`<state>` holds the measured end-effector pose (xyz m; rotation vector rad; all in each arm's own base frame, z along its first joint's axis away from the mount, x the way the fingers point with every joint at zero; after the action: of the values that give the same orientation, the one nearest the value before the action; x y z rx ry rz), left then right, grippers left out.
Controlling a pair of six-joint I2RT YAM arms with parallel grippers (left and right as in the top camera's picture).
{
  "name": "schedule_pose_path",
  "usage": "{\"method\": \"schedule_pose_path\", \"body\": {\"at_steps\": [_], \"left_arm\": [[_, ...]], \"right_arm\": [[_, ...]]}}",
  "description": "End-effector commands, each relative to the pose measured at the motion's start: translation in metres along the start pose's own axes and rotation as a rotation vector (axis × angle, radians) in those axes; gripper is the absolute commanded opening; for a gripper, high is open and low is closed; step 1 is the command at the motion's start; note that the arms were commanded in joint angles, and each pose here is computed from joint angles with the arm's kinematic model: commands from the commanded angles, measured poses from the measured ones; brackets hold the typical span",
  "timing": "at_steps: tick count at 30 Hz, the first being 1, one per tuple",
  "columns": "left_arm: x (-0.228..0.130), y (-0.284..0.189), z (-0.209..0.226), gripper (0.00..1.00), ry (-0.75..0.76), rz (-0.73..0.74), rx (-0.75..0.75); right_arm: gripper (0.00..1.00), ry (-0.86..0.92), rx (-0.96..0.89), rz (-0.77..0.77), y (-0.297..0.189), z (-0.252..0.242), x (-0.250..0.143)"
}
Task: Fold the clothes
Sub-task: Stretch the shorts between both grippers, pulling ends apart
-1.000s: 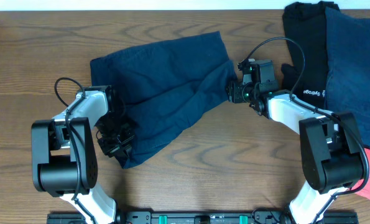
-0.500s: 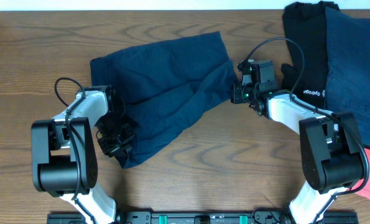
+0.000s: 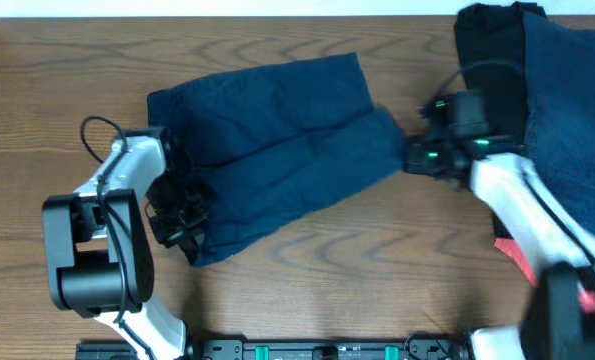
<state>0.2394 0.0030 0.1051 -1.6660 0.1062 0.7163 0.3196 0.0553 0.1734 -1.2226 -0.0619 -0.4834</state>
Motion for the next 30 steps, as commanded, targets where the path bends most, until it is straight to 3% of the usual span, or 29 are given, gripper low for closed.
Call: {"method": "schedule_pose_path", "body": {"at_steps": [1,9,15,18,22,26,30], "left_arm": [[-0.006,-0.022,0.006,0.06,0.055,-0.042,0.000],[-0.034,-0.034,0.016,0.06,0.091,0.029,0.032],[-0.046,-0.038,0.020,0.06,0.099,0.051,0.059],[-0.048,-0.043,0.020,0.06,0.096,0.000,0.050],[-0.046,-0.053,0.018,0.06,0.070,-0.134,0.016],[-0.039,-0.071,0.013,0.06,0.015,-0.342,-0.043],[-0.028,-0.095,0.006,0.06,-0.026,-0.570,-0.123]], "right_arm": [[0.01,0.047,-0.036,0.000,-0.043,-0.008,-0.013],[0.01,0.106,-0.224,0.261,-0.077,-0.033,-0.073],[0.01,0.121,-0.238,0.287,-0.080,-0.034,-0.078],[0.01,0.063,-0.177,0.167,-0.077,-0.027,-0.059],[0.01,-0.023,-0.028,-0.146,-0.078,-0.002,-0.006],[0.01,-0.077,0.094,-0.419,-0.090,0.020,0.038],[0.01,-0.122,0.184,-0.527,-0.091,0.038,0.058]]}}
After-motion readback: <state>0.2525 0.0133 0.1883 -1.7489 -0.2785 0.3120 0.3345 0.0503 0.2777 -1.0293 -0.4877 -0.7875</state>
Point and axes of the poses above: each gripper's point midway between its finger pads, its own y axis out along the fingers, its own z axis along the line the jaws close on, x = y × z, the point moved 8 cm from there along -y, back along the fingers, and after that the axes turned 8 degrees about y, right-handed, at the moved point
